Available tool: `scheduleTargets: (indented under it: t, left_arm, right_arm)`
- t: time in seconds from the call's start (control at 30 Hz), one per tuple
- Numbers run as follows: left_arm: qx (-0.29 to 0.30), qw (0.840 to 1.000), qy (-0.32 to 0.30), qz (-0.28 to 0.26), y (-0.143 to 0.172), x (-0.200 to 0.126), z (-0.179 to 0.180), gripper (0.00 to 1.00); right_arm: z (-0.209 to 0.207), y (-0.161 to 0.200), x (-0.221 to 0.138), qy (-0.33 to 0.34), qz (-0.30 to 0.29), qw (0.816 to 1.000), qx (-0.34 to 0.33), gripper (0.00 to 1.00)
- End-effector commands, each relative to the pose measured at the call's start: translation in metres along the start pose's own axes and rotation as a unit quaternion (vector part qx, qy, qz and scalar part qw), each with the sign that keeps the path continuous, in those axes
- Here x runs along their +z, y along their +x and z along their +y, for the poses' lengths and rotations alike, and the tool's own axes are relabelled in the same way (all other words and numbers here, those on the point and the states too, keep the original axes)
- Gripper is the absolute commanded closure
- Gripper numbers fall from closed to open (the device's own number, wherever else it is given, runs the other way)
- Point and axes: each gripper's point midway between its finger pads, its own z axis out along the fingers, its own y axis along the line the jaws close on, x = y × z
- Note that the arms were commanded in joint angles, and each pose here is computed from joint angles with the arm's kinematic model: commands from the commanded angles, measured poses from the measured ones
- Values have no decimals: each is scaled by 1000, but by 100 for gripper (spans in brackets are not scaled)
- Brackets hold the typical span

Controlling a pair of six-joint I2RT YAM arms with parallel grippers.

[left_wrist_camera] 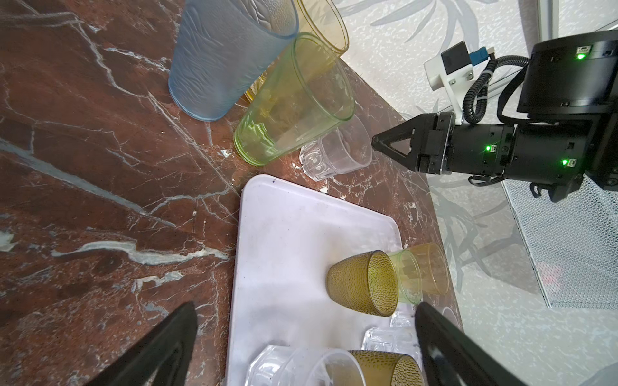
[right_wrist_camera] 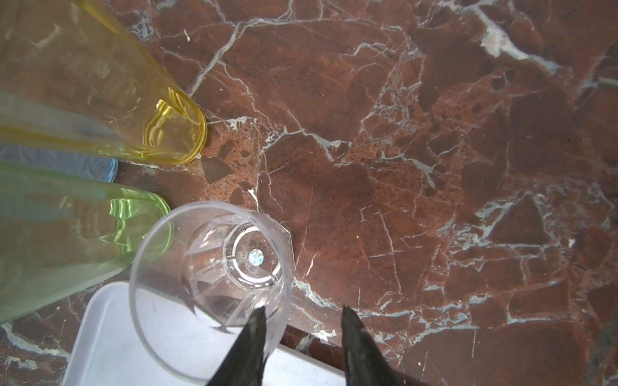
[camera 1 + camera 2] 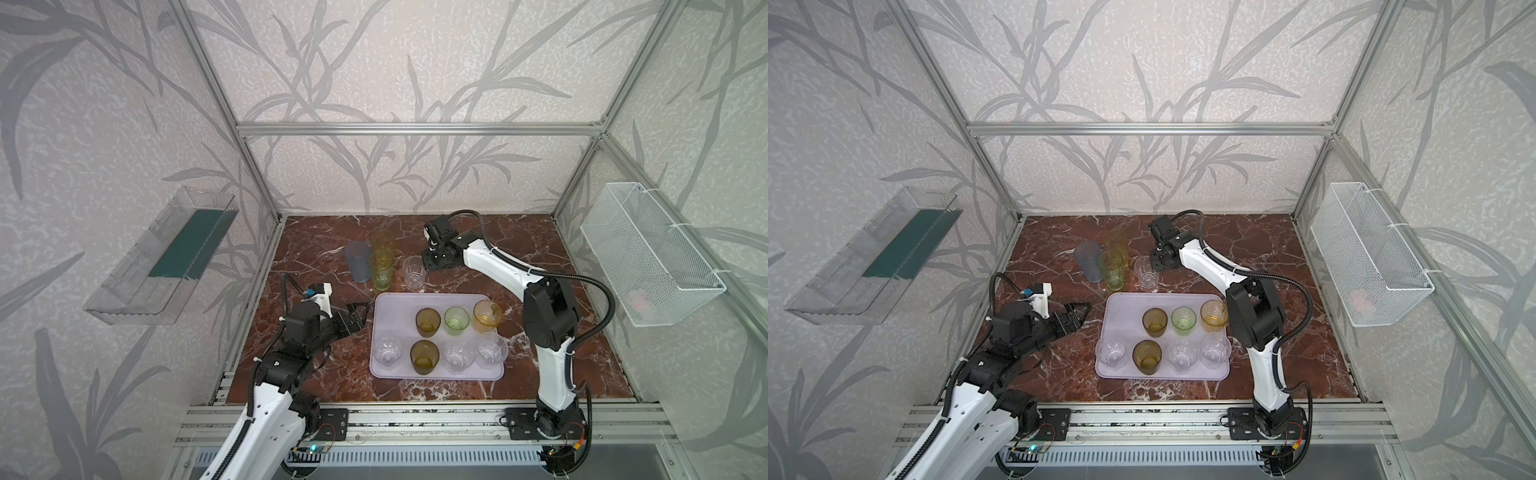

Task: Place the glasses into the tray
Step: Pick up the glass from the top-center of the table.

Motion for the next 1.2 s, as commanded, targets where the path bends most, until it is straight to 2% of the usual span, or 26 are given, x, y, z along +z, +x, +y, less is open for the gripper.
scheduleTargets:
  t: [0.0,0.33,0.43,0.57,1.17]
  left_arm:
    - [0,1000,-11,-3,-2,-2,3,1]
    - [0,1000,-14,-4,-2,-2,4,1]
    - [0,1000,-14,-3,-2,-2,4,1]
    - [1,1000,-14,-3,-2,-2,4,1]
    - [1,1000,-14,-4,-2,-2,4,1]
  right_arm:
    - [-4,-1,7,12,6,1000,-4,62]
    - [-4,-2,16,15,12,1000,-6,68]
    - [-4,-2,18,15,15,1000,-7,75]
    - [-5,-3,19,20,15,1000,-8,78]
    - [-8,-1,27,33,29,999,-18,79]
